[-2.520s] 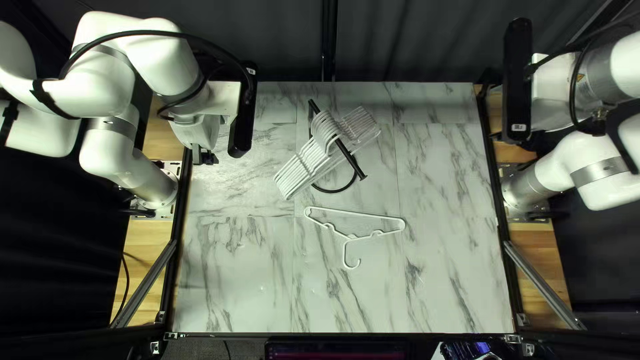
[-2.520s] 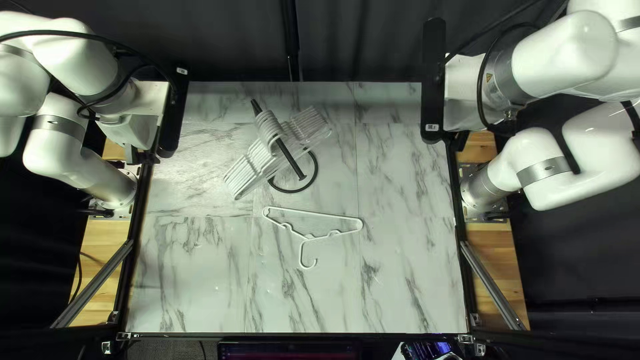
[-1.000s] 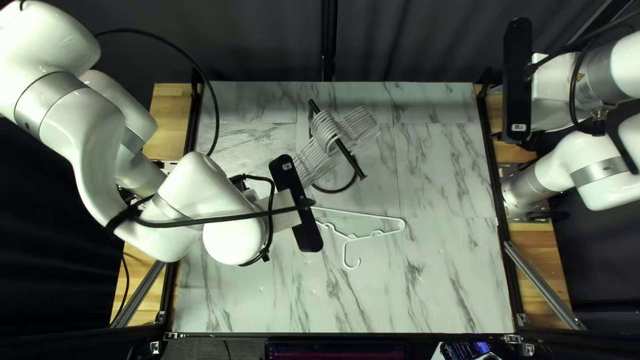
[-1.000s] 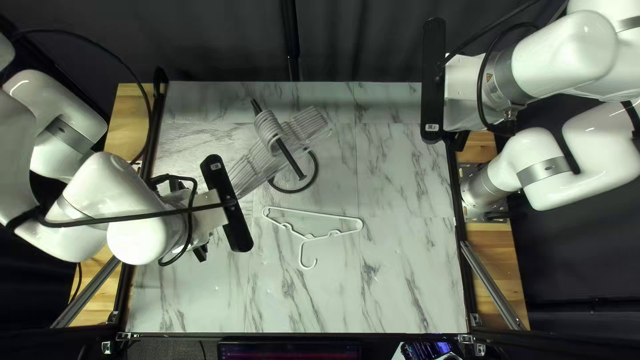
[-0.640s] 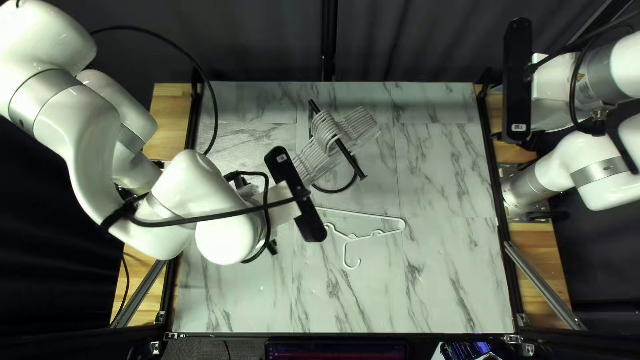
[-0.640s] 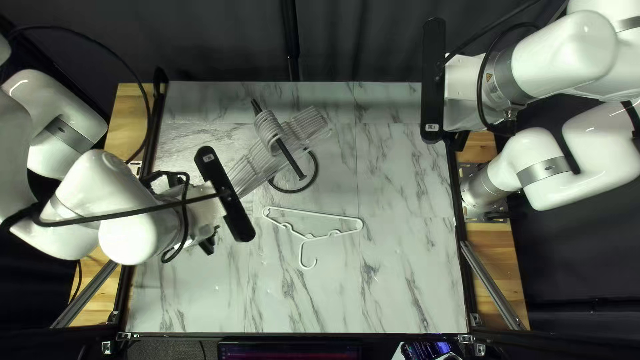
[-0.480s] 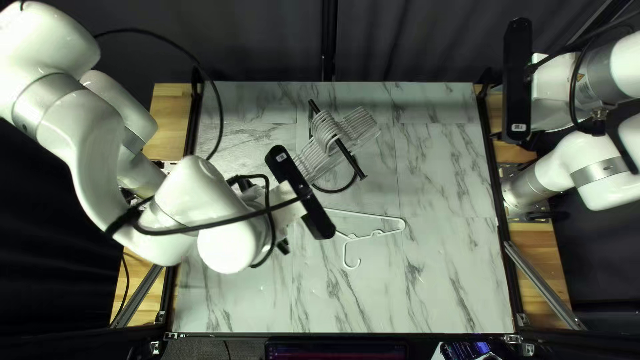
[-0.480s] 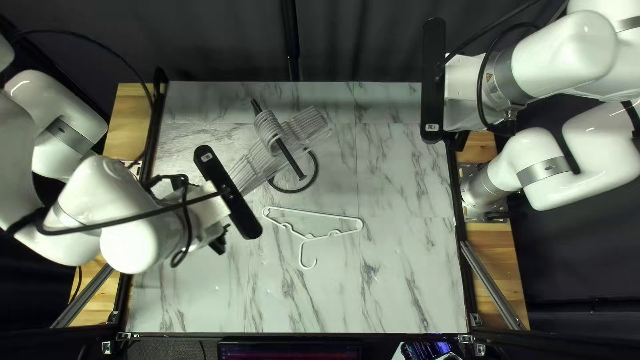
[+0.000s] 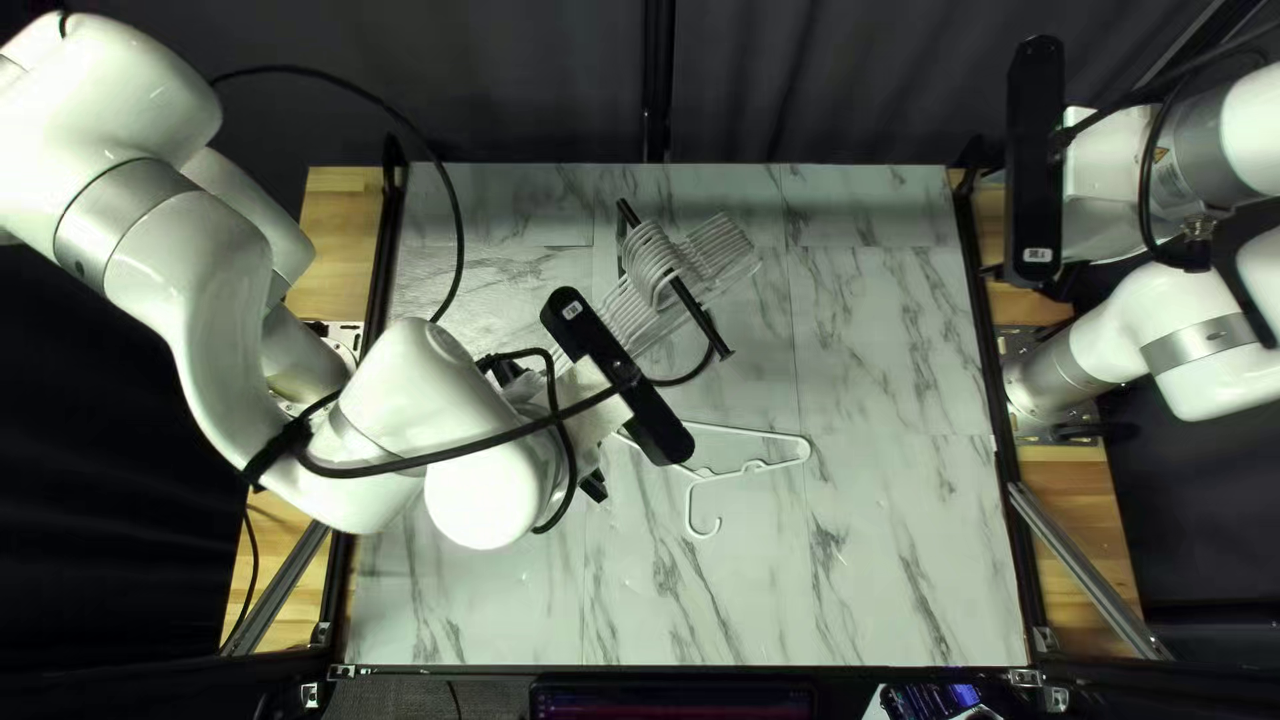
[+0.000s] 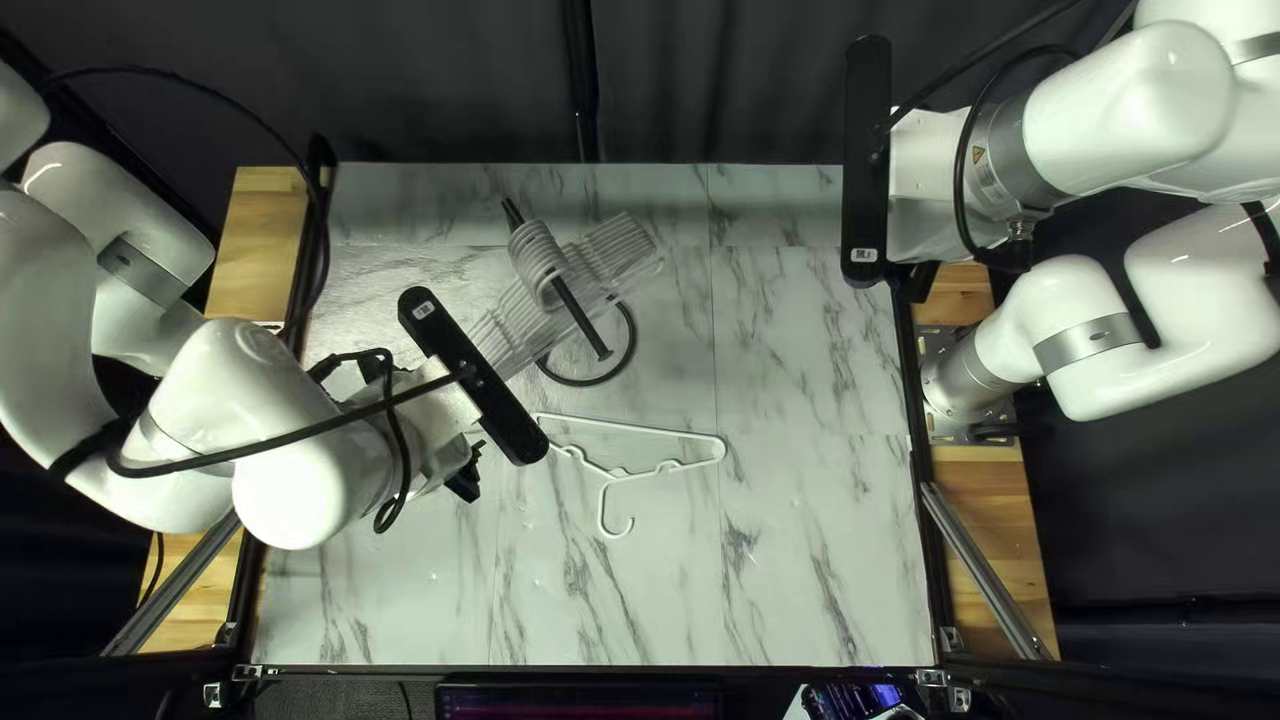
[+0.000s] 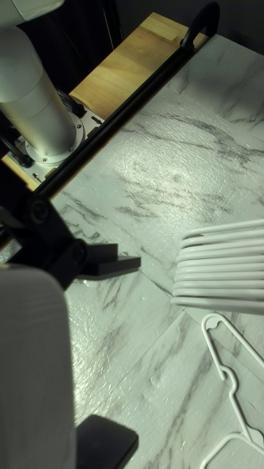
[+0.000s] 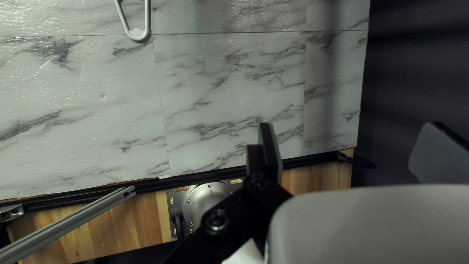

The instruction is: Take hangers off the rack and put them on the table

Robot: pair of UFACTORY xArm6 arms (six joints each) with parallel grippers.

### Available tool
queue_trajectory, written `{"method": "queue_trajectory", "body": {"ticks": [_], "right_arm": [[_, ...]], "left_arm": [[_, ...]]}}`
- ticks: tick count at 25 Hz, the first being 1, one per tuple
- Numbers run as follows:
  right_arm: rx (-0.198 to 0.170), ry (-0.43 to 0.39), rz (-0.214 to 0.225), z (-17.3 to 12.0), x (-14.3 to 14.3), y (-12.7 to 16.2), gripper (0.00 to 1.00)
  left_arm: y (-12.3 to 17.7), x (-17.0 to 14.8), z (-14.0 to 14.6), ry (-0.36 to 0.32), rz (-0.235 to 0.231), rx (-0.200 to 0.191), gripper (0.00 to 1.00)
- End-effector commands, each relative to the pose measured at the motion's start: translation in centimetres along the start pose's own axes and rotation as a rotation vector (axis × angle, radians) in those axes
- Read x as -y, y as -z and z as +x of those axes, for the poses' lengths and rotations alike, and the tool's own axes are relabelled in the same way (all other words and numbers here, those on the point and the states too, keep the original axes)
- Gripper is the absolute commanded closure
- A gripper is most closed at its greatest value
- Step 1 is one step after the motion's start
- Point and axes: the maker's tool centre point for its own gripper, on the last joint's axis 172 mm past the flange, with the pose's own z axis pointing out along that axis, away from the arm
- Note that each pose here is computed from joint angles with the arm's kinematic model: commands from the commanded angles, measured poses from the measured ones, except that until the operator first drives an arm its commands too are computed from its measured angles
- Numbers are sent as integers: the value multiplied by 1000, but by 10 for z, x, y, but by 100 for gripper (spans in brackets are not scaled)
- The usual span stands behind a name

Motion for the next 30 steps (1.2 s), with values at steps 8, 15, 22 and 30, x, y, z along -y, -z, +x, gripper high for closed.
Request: {"method": "queue_trajectory", "body": {"ticks": [8,15,22,30], "right_arm": [[0,0,0,0,0,0,0],[0,0,0,0,0,0,0],[0,0,0,0,0,0,0],[0,0,0,0,0,0,0]], "left_arm": [[-28,0,2,-91,-89,-42,0],[-44,-34,14,-48,10,-61,0],[-43,-31,12,-34,34,-73,0],[-37,-27,17,-64,-69,-144,0]]}}
